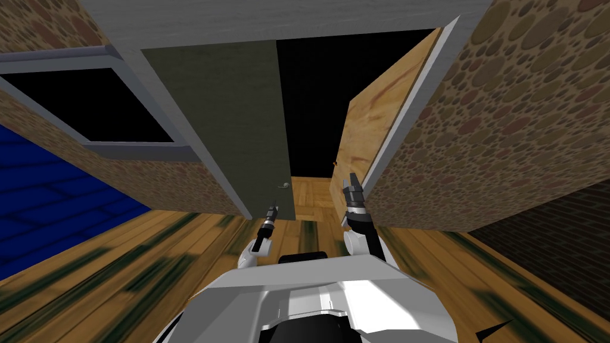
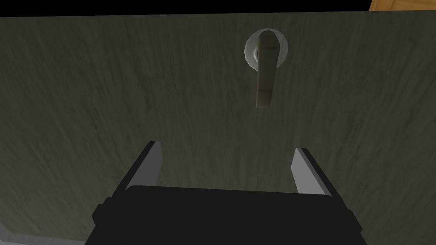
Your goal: Push the door open
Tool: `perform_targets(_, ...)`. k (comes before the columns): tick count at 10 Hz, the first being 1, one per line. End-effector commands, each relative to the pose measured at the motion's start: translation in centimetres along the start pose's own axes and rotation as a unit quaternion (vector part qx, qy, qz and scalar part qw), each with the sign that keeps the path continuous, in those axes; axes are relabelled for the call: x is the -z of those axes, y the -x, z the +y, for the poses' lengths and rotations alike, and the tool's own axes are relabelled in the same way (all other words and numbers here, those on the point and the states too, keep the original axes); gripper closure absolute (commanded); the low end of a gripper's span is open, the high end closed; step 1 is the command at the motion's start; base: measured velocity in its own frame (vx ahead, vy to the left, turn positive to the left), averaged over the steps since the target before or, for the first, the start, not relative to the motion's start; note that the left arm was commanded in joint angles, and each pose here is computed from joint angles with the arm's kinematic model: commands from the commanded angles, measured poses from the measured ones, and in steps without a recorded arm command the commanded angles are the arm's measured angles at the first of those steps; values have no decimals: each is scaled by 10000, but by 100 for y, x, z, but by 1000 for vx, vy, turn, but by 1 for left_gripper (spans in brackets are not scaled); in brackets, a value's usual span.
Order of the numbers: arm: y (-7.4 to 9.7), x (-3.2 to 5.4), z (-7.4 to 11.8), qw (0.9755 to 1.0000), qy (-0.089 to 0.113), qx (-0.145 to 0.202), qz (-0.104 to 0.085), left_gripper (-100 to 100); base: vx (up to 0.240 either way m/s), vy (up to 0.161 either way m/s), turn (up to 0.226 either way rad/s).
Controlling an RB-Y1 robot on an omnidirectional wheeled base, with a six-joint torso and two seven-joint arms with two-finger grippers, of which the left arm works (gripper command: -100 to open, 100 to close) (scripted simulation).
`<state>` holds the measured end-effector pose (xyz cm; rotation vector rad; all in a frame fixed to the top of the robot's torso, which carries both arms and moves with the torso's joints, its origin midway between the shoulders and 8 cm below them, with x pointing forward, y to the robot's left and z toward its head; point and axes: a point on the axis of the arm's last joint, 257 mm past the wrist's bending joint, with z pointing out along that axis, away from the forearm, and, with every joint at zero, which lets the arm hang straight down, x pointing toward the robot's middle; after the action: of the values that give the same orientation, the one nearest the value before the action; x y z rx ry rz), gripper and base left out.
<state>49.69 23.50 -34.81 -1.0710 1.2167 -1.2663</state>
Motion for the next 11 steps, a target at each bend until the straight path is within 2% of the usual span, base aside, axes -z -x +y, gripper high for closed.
perform_targets(1, -27, 0, 67, 10000, 60, 39, 26, -100, 80, 36, -23)
perform_targets(11, -174, 31, 351, 9990, 362, 220, 149, -100, 75, 41, -19)
